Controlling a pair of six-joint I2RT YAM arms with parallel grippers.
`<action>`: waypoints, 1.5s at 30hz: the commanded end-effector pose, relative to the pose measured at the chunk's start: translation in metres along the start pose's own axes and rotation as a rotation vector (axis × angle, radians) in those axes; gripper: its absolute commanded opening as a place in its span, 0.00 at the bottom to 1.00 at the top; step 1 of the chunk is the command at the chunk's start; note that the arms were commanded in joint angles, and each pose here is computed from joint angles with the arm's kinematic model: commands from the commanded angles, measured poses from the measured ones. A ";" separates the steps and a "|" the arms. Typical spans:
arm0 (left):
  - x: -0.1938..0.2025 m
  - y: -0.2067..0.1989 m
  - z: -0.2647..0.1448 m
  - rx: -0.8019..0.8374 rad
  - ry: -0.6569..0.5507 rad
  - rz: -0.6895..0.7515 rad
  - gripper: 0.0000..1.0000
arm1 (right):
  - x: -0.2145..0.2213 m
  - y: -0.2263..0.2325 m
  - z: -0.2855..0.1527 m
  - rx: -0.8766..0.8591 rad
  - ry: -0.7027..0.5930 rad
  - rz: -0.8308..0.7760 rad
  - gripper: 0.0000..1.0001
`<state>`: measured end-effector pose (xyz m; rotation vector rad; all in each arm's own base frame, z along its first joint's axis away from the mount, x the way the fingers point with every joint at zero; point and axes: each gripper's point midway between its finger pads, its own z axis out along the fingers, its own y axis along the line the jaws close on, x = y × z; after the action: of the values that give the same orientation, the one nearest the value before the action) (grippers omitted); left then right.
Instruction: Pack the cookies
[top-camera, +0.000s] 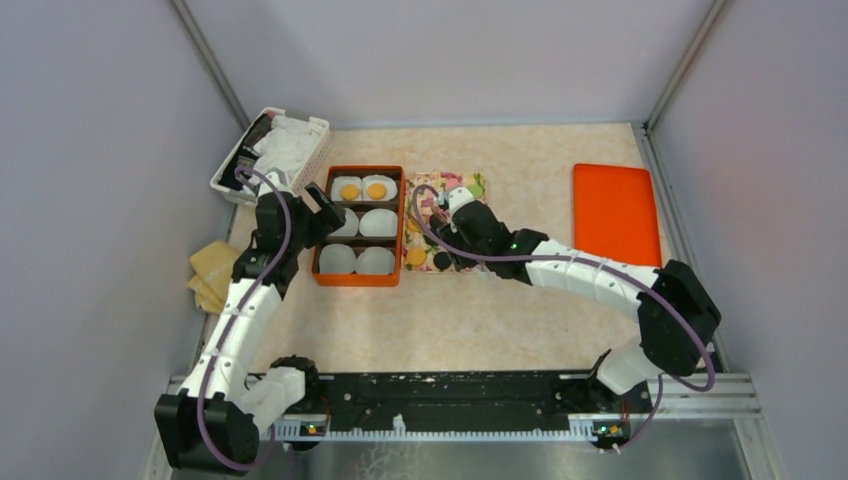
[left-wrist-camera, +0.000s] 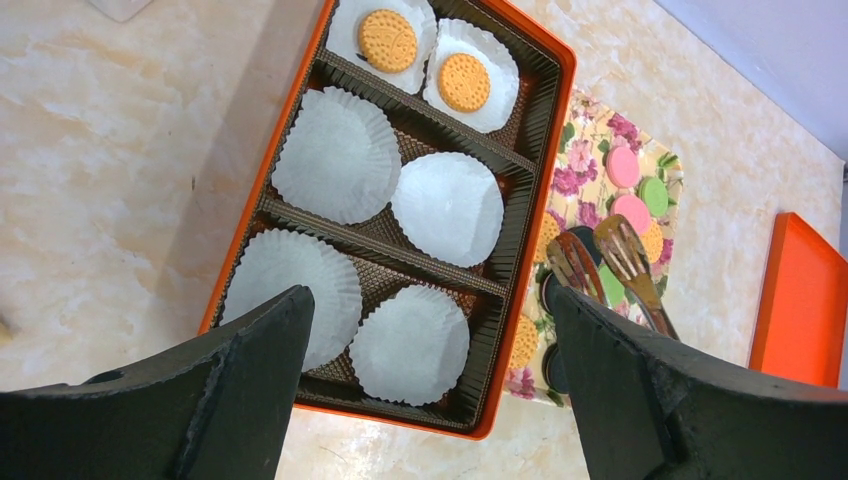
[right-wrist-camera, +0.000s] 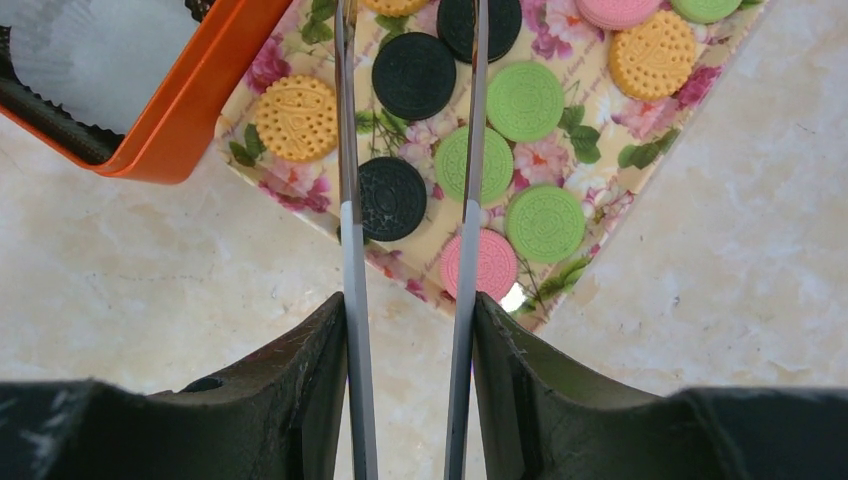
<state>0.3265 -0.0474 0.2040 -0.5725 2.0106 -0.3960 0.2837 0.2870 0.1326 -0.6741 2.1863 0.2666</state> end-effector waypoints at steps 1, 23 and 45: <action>-0.008 -0.003 -0.003 0.020 -0.039 -0.002 0.96 | -0.032 0.012 0.011 -0.030 -0.088 -0.004 0.43; -0.006 0.000 -0.002 0.010 -0.039 -0.005 0.96 | 0.003 0.029 0.023 -0.104 0.079 0.003 0.44; 0.000 -0.004 0.002 0.031 -0.013 -0.022 0.96 | 0.007 0.022 0.033 -0.040 0.158 -0.027 0.17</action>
<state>0.3239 -0.0476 0.1946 -0.5845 2.0280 -0.3957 0.2738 0.2940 0.0716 -0.8036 2.4151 0.1880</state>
